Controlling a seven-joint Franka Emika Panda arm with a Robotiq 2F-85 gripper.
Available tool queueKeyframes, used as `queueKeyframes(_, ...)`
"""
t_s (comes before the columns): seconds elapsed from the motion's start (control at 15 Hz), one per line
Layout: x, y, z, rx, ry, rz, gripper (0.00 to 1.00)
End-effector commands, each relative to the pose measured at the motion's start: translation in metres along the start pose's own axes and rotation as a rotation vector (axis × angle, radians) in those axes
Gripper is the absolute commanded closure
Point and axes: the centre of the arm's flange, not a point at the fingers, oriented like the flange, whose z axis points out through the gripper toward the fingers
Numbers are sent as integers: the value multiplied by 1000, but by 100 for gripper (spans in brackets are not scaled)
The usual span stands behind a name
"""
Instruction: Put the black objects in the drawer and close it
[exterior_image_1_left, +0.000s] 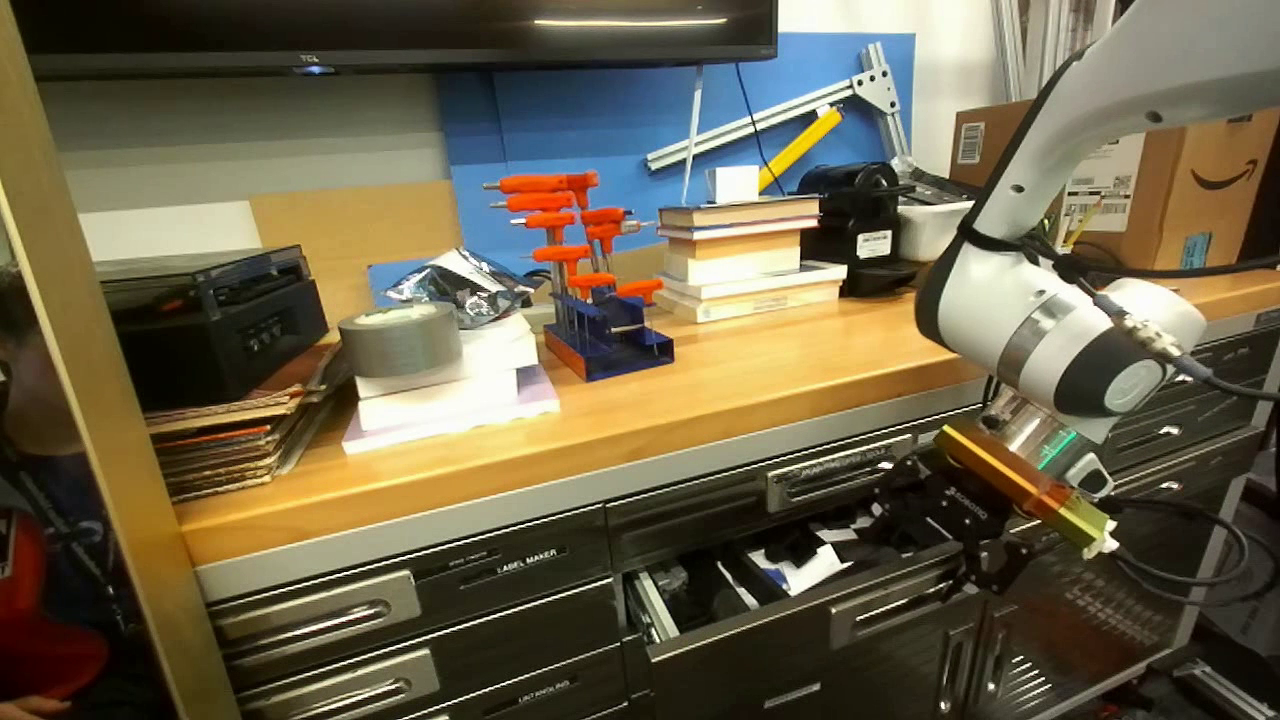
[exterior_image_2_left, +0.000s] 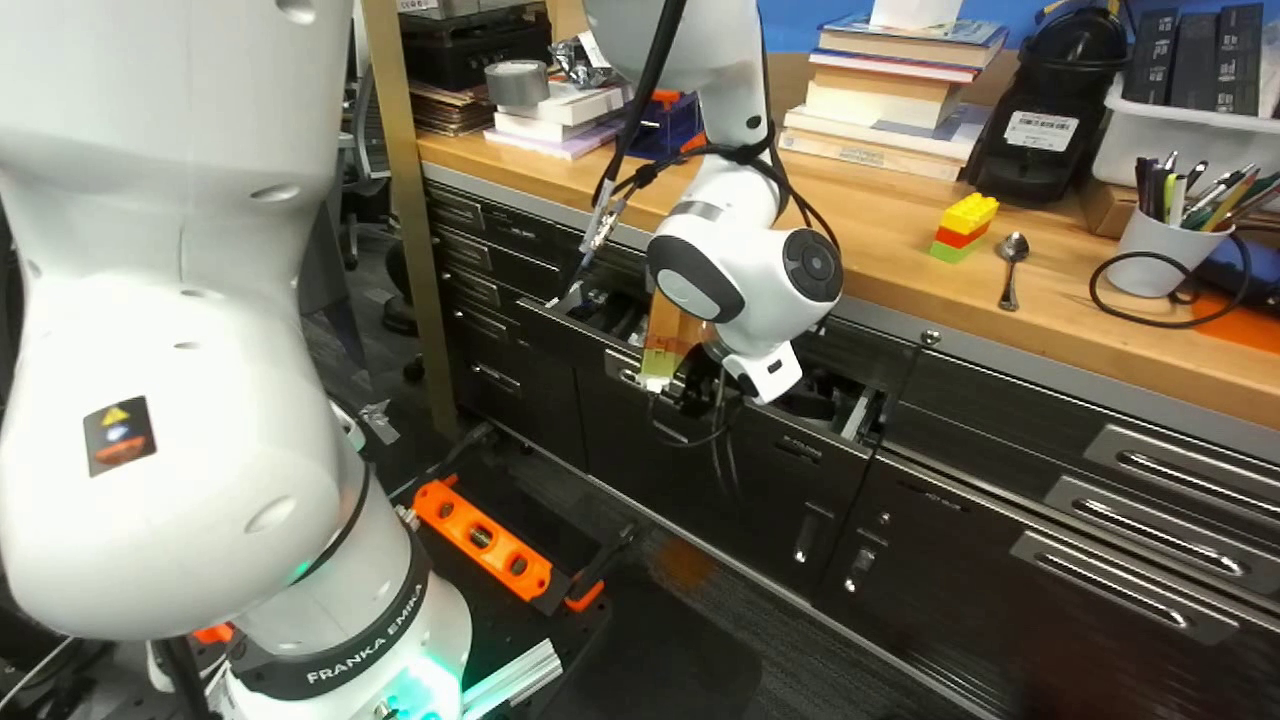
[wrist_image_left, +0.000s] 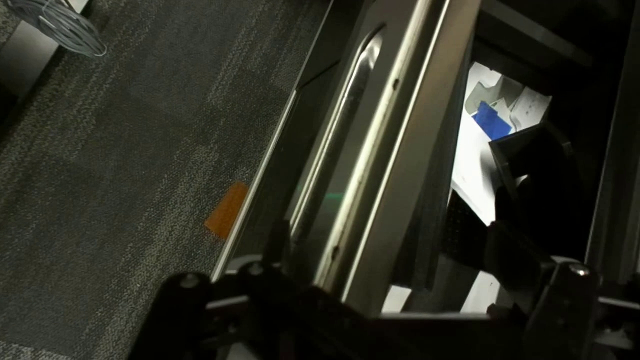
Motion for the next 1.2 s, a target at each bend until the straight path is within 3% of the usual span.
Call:
queueKeyframes(0.0,-2,-12,-4,23,23,-30,0)
queueKeyframes(0.27,-19,-1,-30,40,66,-44,0)
queueKeyframes(0.6,-37,21,-71,84,184,-12,0)
queueKeyframes(0.93,-44,54,-98,-37,326,150,0)
queueKeyframes(1.13,-43,64,-95,-158,380,214,0)
